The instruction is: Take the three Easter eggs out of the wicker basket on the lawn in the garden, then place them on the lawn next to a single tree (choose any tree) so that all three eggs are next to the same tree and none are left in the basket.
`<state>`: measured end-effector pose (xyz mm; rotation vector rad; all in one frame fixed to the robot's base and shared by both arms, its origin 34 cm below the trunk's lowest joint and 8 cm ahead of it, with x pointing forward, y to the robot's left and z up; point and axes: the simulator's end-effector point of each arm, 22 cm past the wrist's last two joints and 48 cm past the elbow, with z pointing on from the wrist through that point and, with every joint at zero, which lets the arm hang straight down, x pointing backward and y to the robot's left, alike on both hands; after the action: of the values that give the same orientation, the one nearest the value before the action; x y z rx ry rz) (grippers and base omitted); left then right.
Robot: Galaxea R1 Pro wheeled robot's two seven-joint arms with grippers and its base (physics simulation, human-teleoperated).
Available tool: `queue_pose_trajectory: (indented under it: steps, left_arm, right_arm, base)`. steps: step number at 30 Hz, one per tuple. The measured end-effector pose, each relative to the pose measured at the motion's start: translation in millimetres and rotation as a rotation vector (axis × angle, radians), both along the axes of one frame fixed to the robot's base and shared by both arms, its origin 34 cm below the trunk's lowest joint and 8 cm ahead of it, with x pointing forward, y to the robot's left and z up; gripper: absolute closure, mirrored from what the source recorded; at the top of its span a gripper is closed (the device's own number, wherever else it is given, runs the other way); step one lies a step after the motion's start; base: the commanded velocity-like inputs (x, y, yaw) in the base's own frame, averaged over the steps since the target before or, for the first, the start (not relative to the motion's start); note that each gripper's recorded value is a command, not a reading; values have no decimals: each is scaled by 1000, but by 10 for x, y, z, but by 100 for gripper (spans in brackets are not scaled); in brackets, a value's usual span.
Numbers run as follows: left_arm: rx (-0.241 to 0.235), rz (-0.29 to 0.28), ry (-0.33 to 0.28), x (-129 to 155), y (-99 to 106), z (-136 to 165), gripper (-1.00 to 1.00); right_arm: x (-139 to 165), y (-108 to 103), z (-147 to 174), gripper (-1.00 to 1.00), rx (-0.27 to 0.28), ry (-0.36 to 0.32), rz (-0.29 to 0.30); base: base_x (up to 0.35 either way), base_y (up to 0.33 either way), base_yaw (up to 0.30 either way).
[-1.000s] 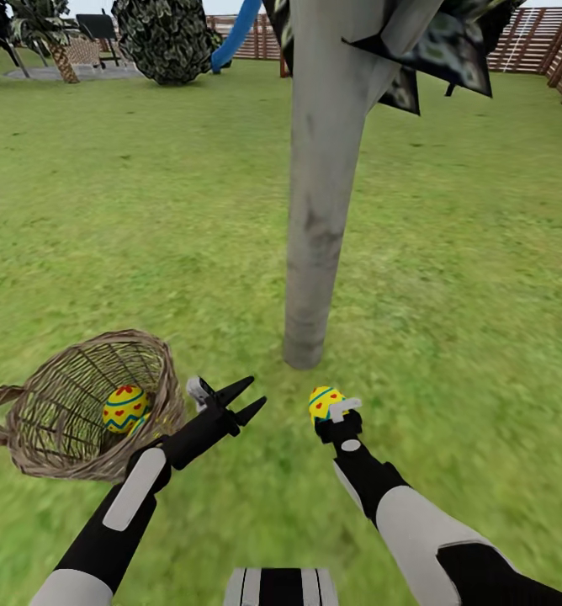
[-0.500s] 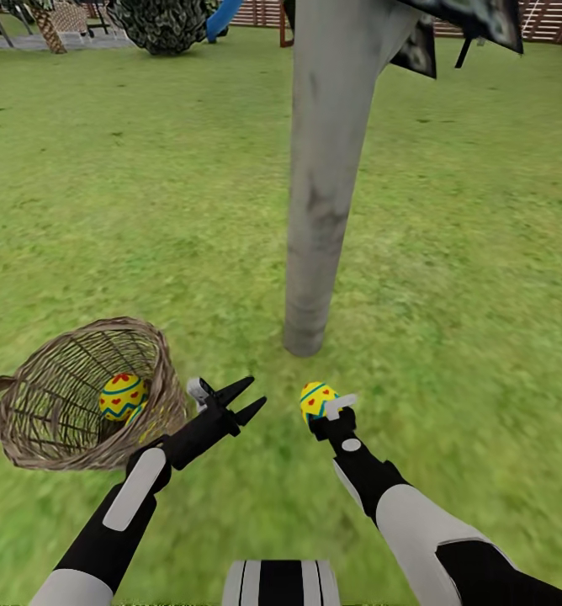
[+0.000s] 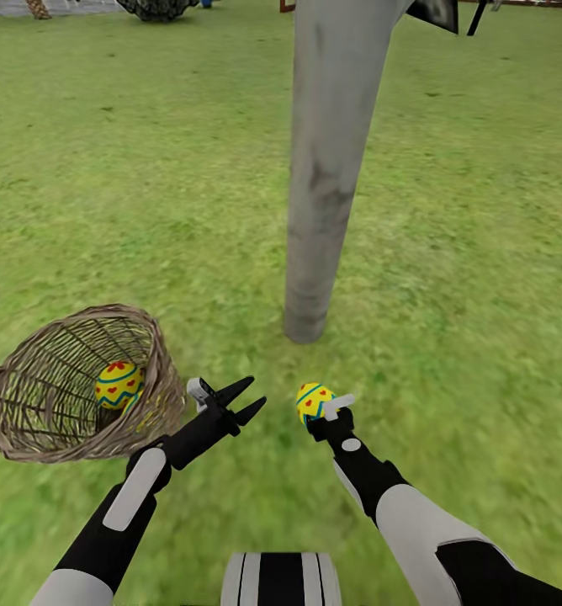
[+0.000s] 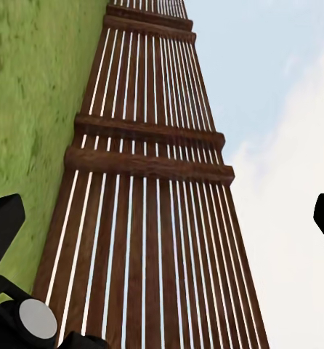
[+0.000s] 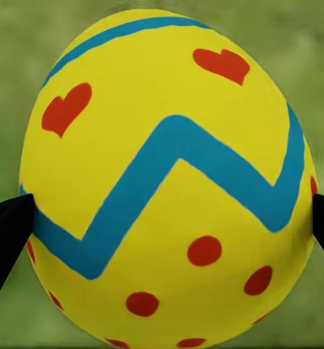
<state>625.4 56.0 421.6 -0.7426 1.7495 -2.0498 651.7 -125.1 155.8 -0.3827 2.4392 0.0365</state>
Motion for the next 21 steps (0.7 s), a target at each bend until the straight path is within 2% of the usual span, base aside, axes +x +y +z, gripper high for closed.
queue_pose_trajectory:
  steps: [12,21]
  left_arm:
    - [0,0,49,-45,0,-277,-100]
    - [-1,0,81,-81,0,-457,-100]
  right_arm:
    - [-159,1,-277,100,1,43,-1]
    - [-19,-3,-299,100,3,11,-6]
  base:
    - [0,0,0]
    - [0,0,0]
